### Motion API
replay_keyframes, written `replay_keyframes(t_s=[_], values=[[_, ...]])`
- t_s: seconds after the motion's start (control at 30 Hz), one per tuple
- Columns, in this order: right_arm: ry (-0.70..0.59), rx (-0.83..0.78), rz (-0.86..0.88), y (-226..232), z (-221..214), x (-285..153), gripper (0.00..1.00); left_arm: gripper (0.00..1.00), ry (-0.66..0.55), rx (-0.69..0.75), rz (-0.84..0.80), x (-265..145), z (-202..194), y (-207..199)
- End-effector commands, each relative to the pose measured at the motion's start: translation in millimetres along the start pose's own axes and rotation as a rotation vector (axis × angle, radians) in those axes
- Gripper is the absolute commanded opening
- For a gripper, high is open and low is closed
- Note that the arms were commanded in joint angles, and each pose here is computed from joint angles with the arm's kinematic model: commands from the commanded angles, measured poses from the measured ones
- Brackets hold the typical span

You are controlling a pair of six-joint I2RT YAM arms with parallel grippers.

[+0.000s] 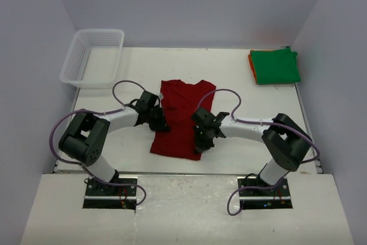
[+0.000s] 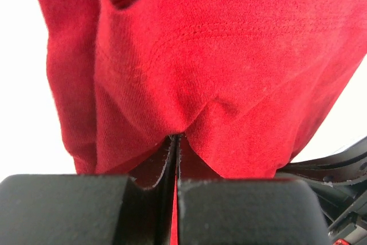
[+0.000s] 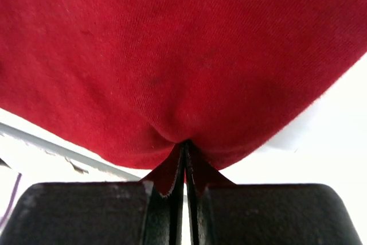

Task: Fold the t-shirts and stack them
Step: Grab one side of the 2/3 rectangular tshirt with both arms

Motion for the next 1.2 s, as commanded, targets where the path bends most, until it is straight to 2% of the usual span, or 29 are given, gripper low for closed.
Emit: replay_keyframes(t_s=[0.0,0.3,0.63,0.9,1.17], values=[[-0.061,-0.019,-0.208,-37,21,20,0.0,0.0,-0.061,0.045,0.031,10,22,0],[-0.085,0.026,-0.222,-64,66,9,0.0,0.0,-0.088,-0.049,-0.013,9,59,8],[-0.023,0.029,-0.263,-68,82,16,0.0,0.0,-0.126,-0.028,0.105,22,92,22],[-0.086,0.028,-0.272,-69,81,5,0.0,0.0,-0.191,-0.025,0.132,12,93,22],[-0.203,-0.052,-0.252,-54,94,-32,0.0,0.0,-0.304,0.001,0.099,-25,97,-2]])
Point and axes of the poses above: each gripper's point midway between its finger pads, its own x axis out along the fingers, its own y axis along the line the jaws close on, z = x × y, the point moved 9 cm from there along -x, back along the fingers, and after that the axes turned 10 degrees about -x, right-handed, at the moved point
